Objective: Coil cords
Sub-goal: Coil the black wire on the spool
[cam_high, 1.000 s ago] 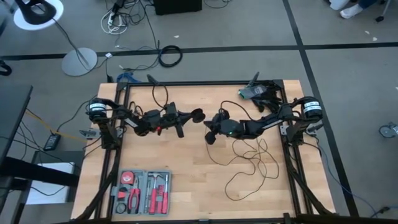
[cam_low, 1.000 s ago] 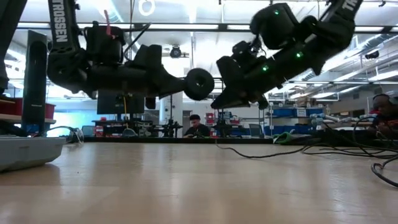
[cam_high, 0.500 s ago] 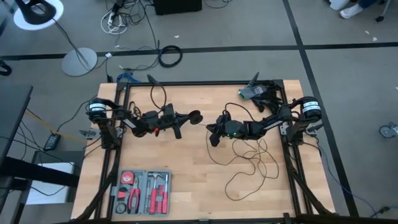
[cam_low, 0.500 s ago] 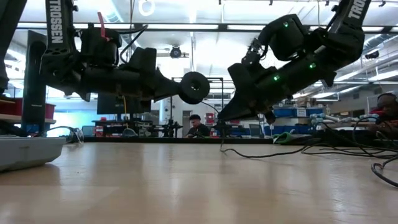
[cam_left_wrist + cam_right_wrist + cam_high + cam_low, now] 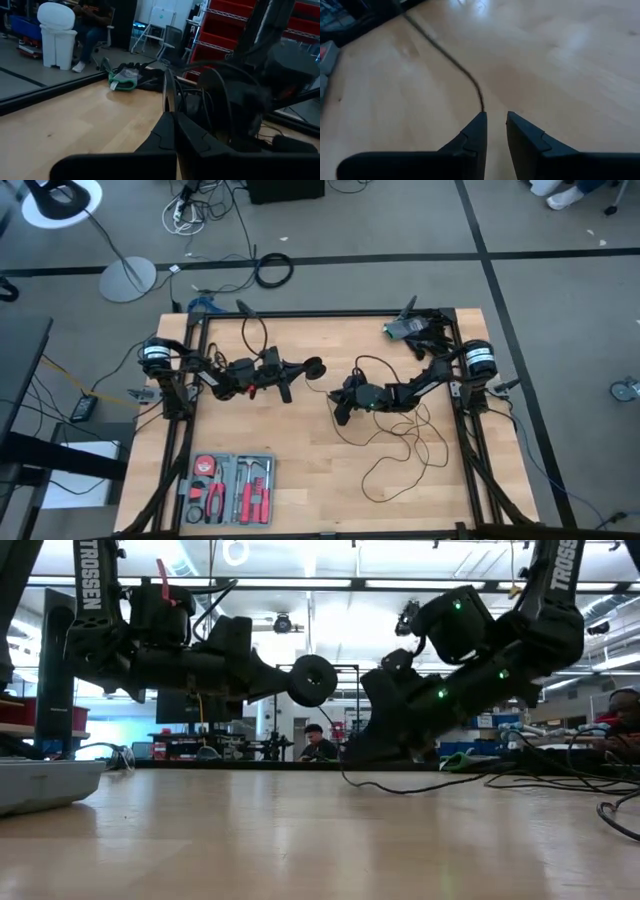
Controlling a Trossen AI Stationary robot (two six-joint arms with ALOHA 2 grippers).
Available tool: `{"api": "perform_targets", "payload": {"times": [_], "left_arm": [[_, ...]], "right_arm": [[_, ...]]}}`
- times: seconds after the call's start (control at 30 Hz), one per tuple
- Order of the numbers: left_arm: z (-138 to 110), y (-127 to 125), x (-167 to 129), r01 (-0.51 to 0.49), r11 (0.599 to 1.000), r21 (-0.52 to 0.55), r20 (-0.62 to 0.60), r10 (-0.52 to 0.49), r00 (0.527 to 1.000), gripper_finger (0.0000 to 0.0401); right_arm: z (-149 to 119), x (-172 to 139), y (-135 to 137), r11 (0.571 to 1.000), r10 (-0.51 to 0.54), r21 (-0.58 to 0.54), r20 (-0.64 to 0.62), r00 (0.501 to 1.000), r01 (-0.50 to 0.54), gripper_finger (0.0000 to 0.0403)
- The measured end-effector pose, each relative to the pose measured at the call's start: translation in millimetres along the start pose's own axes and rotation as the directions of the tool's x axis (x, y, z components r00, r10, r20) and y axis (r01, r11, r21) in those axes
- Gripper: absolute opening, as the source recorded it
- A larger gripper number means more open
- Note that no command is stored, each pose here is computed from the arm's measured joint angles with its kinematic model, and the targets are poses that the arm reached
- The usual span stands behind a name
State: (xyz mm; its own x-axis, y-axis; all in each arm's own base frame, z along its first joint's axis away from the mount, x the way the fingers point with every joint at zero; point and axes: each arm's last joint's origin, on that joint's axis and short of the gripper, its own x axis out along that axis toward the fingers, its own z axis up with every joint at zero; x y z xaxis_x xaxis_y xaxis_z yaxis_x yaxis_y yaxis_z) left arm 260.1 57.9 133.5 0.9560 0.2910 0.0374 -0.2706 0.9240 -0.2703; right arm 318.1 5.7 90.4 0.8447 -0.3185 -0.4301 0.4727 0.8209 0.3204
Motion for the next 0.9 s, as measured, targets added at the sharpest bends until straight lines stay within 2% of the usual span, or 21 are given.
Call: {"api": "perform_targets", "payload": {"times": [0.2,0.37,0.5,0.9], "left_arm": [[-0.4,0.2,0.0,-0.003,1.000,0.000,-0.003,0.003,1.000,0.0000],[-0.4,0.2,0.0,-0.004,1.000,0.000,-0.004,0.004,1.000,0.0000],[-0.5,0.2,0.0,-0.004,1.000,0.002,-0.005,0.004,1.000,0.0000],[-0.3,0.2,0.0,-0.004,1.000,0.003,-0.003,0.004,1.000,0.0000]], "right_arm": [[-2.0,-7.8,-5.0,1.000,-0.003,0.008,0.004,1.000,0.003,0.0072],[2.7,-16.3,-6.0,0.999,0.042,0.016,0.061,0.997,-0.043,0.0072],[4.4,-16.7,-2.6,0.992,0.120,-0.029,0.052,0.991,-0.119,0.0072],[6.9,-6.6,0.0,0.993,0.047,-0.104,-0.008,0.999,-0.047,0.0071]]}}
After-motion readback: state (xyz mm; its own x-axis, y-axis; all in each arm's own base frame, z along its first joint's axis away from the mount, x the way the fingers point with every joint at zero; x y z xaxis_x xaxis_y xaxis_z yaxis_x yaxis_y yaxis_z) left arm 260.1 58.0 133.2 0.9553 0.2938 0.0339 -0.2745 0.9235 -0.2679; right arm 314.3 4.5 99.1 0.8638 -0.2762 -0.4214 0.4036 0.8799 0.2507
